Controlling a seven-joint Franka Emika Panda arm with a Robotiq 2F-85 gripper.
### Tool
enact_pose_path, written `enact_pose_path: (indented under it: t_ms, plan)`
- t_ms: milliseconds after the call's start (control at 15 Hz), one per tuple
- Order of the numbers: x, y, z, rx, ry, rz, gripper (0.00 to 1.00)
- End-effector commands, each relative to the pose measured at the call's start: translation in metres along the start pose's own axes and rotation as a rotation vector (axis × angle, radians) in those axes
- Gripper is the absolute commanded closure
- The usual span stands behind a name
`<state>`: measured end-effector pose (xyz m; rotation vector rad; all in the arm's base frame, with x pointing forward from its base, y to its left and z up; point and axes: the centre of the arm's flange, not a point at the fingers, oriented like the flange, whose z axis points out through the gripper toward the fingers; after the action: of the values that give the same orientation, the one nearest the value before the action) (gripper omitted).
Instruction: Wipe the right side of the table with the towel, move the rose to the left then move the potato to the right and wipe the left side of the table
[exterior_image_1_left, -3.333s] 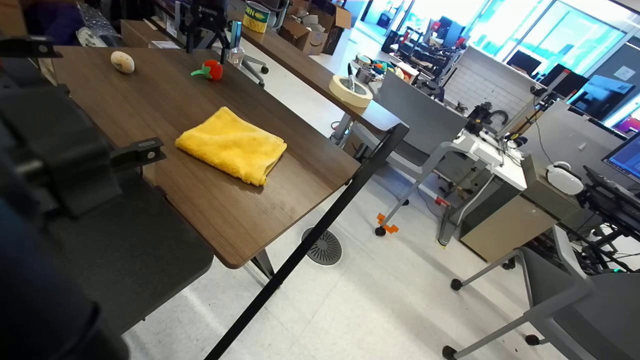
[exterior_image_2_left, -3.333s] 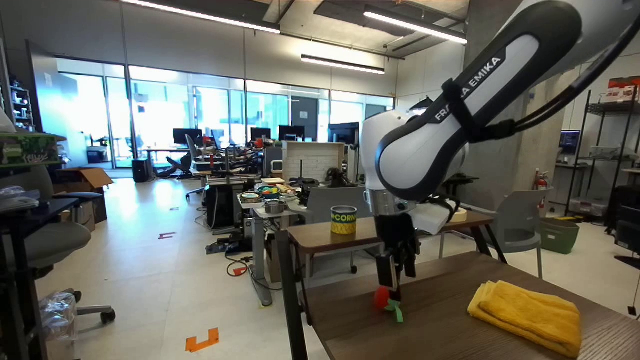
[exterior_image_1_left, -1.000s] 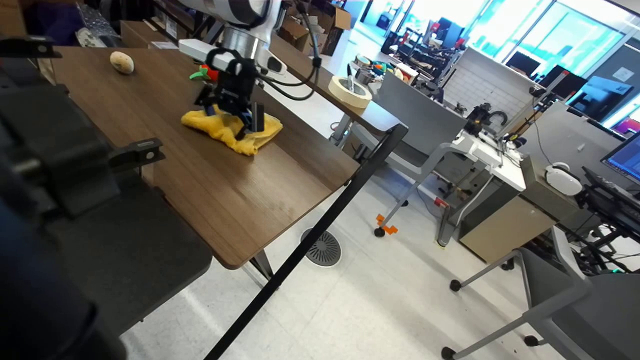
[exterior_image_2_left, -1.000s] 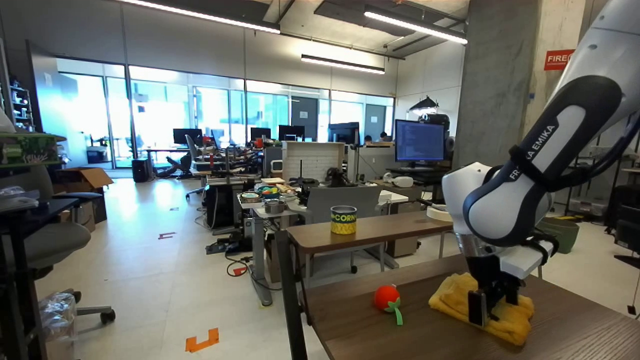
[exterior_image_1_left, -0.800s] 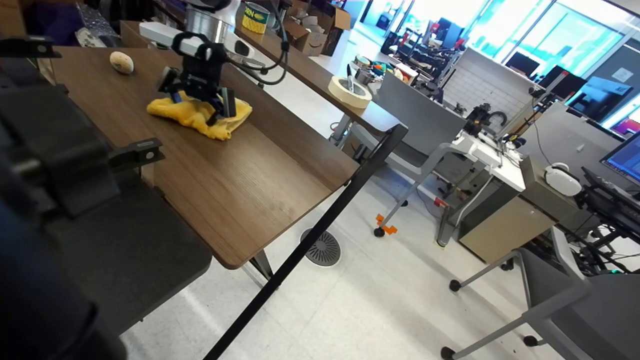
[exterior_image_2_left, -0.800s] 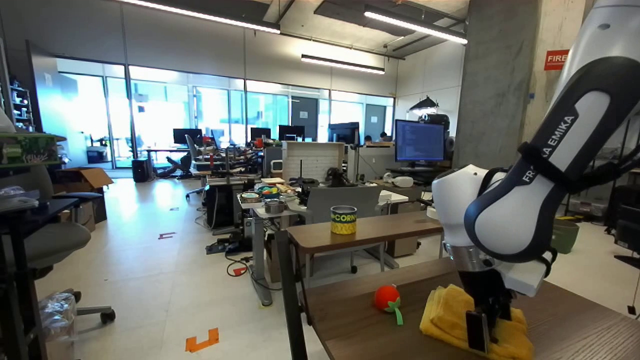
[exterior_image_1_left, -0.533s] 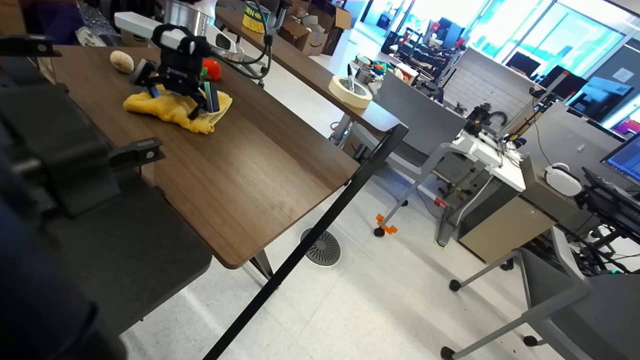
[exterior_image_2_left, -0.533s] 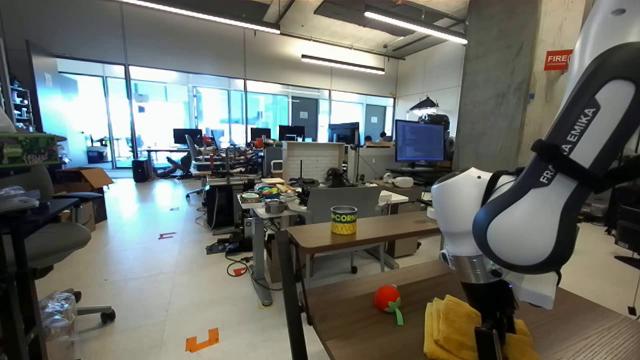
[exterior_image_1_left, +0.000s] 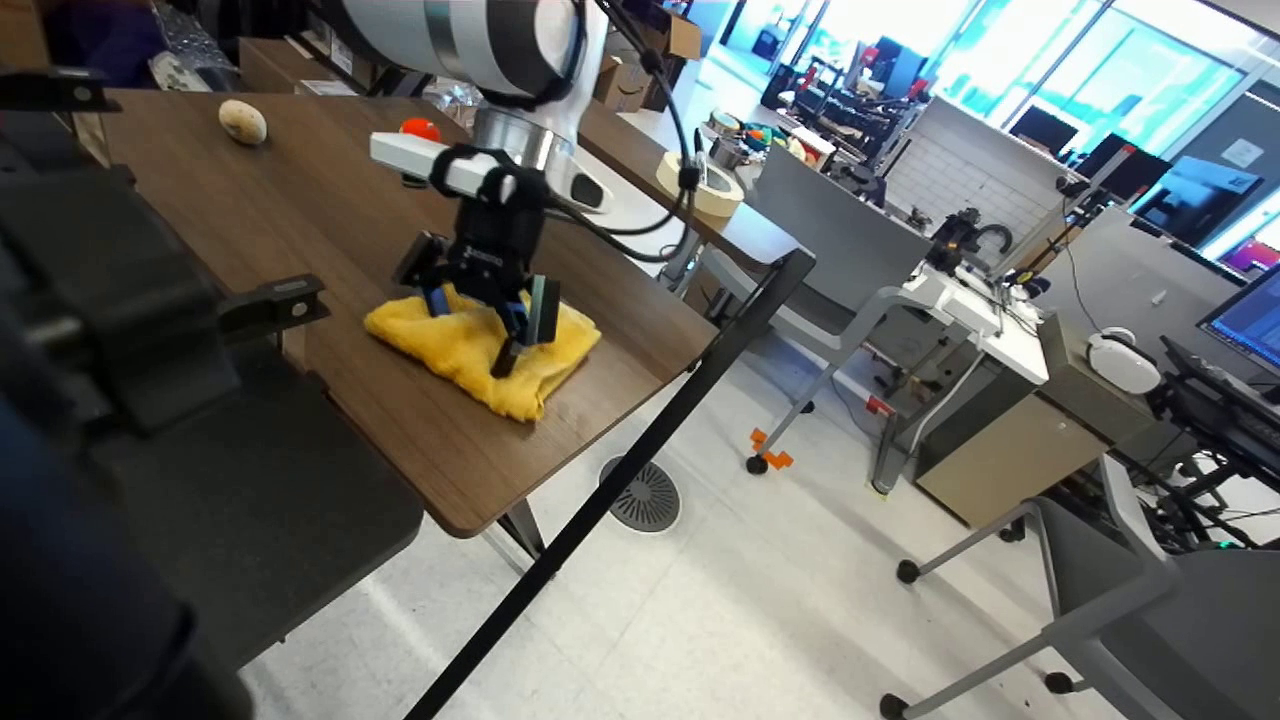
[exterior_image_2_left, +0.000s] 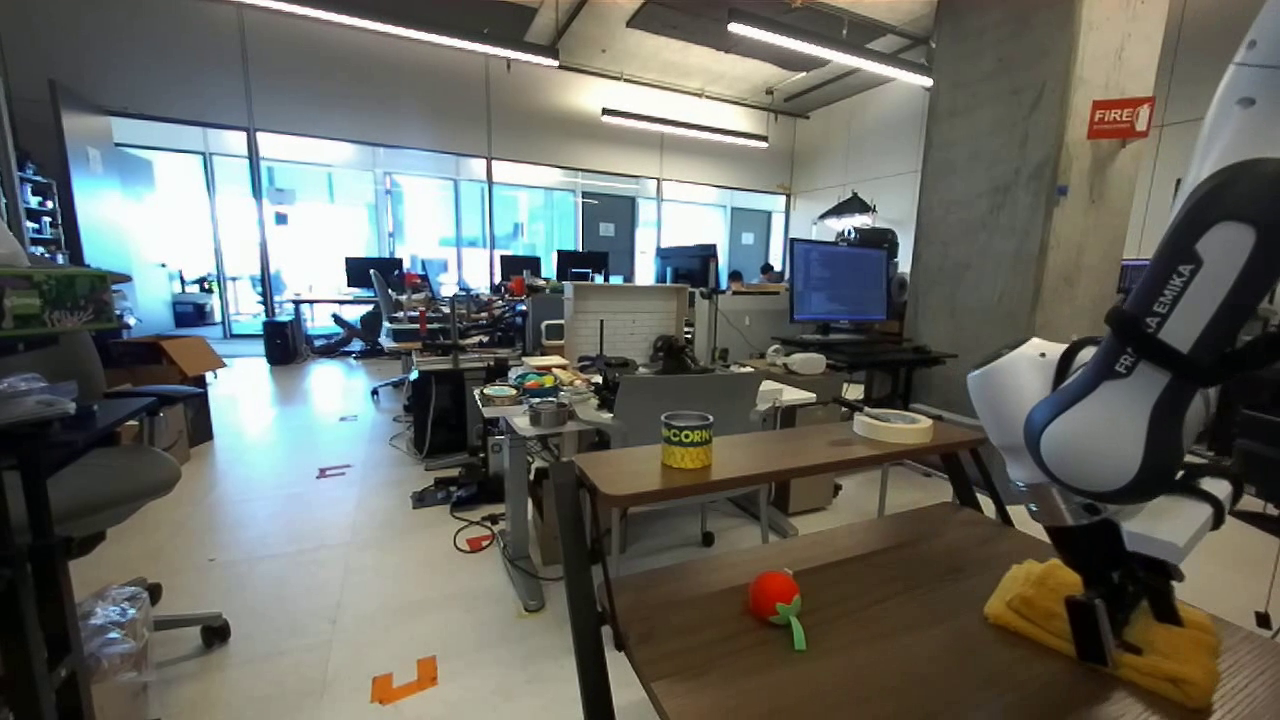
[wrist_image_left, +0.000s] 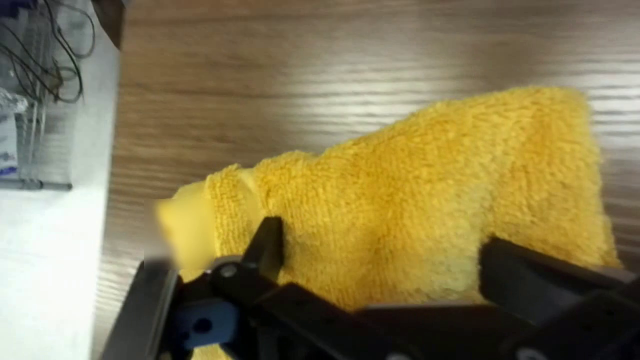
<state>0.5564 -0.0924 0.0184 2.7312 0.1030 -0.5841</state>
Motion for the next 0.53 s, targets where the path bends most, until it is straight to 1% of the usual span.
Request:
enact_pose_path:
  t_ms: [0, 133, 200, 333, 467]
  plan:
    - [0.011, 0.016, 0.038, -0.032, -0.15, 0.078, 0.0]
    - [0.002, 0.0, 0.038, -0.047, -0.165, 0.019, 0.0]
    - [-0.002, -0.014, 0.035, -0.056, -0.155, -0.025, 0.0]
    - [-0.015, -0.047, 0.029, -0.086, -0.114, -0.136, 0.0]
    - [-0.03, -0.087, 0.022, -0.118, -0.081, -0.241, 0.0]
